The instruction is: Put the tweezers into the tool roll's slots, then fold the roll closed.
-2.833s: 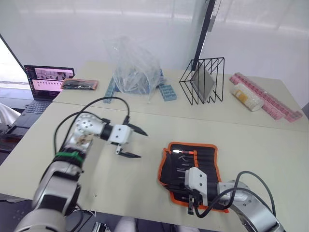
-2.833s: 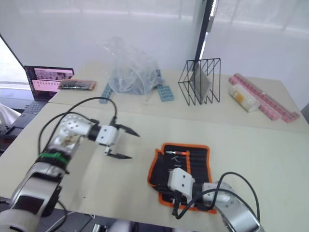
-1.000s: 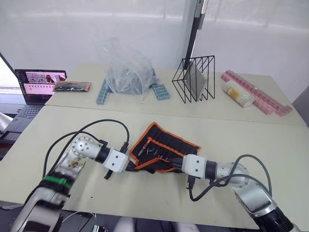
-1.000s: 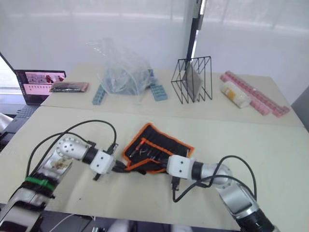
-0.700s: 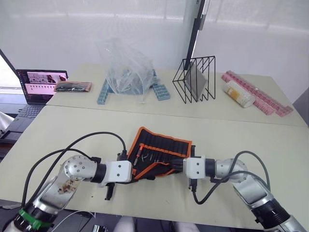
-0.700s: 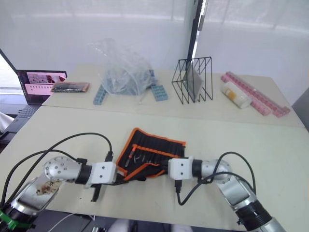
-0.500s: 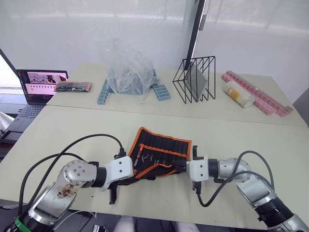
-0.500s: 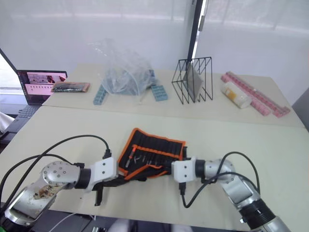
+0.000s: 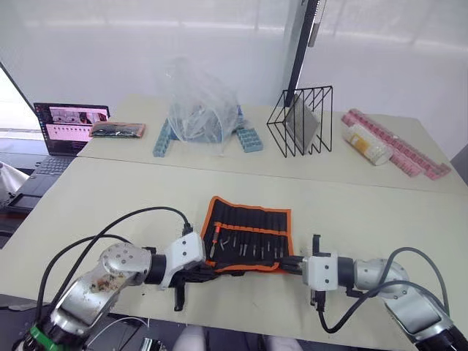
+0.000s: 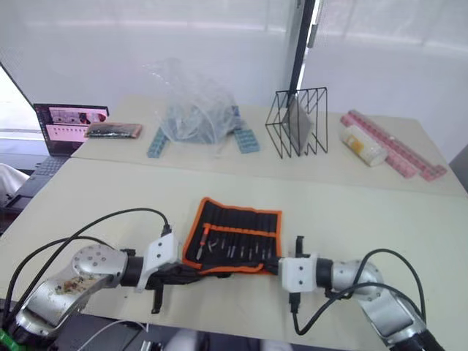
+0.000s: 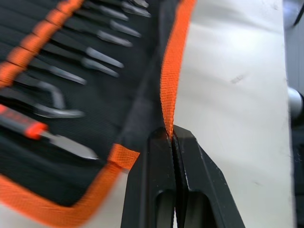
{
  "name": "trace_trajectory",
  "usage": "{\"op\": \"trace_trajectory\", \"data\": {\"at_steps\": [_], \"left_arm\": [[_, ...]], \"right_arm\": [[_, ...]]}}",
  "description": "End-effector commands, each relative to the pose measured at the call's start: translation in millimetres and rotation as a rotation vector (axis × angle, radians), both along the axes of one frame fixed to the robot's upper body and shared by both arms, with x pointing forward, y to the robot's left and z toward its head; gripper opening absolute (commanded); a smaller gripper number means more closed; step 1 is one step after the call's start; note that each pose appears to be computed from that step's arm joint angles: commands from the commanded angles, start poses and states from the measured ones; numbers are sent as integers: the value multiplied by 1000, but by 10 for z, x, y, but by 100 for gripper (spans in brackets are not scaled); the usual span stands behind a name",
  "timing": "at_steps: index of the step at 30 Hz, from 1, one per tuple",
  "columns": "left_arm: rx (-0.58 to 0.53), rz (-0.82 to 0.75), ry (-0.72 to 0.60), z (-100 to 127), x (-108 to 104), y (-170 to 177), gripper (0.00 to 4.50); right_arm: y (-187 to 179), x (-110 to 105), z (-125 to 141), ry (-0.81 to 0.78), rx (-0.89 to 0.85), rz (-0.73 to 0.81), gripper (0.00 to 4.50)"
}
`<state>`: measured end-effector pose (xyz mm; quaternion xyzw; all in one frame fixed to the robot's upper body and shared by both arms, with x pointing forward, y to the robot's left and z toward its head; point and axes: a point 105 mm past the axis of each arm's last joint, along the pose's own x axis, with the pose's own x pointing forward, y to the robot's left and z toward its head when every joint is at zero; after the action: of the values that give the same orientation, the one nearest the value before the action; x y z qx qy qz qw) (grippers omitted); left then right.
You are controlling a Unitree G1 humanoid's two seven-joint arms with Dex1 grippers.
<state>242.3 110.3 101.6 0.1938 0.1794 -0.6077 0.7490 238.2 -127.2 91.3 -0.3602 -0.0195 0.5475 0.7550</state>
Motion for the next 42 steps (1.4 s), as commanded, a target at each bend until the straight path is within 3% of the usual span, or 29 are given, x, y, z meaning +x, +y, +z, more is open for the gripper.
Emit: {"op": "trace_trajectory", "data": {"at_steps": [1, 9, 24, 30, 36, 39, 42], "left_arm": [[45, -3, 15, -36, 93, 105, 1], [93, -30, 59, -93, 237, 31, 1], [50, 38, 40, 115, 312, -31, 1], [53, 70, 42, 129, 326, -8, 0], [56, 76, 49, 127, 325, -22, 0], [55, 73, 46, 132, 345, -47, 0], [52, 64, 45, 147, 346, -66, 0]], "right_arm": [[-341, 119, -18, 43, -56, -167, 0], [-230, -22, -134, 236, 38, -232, 0], [-184, 47, -102, 292, 131, -305, 0], [-181, 102, 47, 309, 216, -339, 195], [-220, 28, 282, 301, 282, -309, 195], [-75, -135, 344, 362, 285, -208, 195], [67, -302, 298, 437, 240, -119, 115]]}}
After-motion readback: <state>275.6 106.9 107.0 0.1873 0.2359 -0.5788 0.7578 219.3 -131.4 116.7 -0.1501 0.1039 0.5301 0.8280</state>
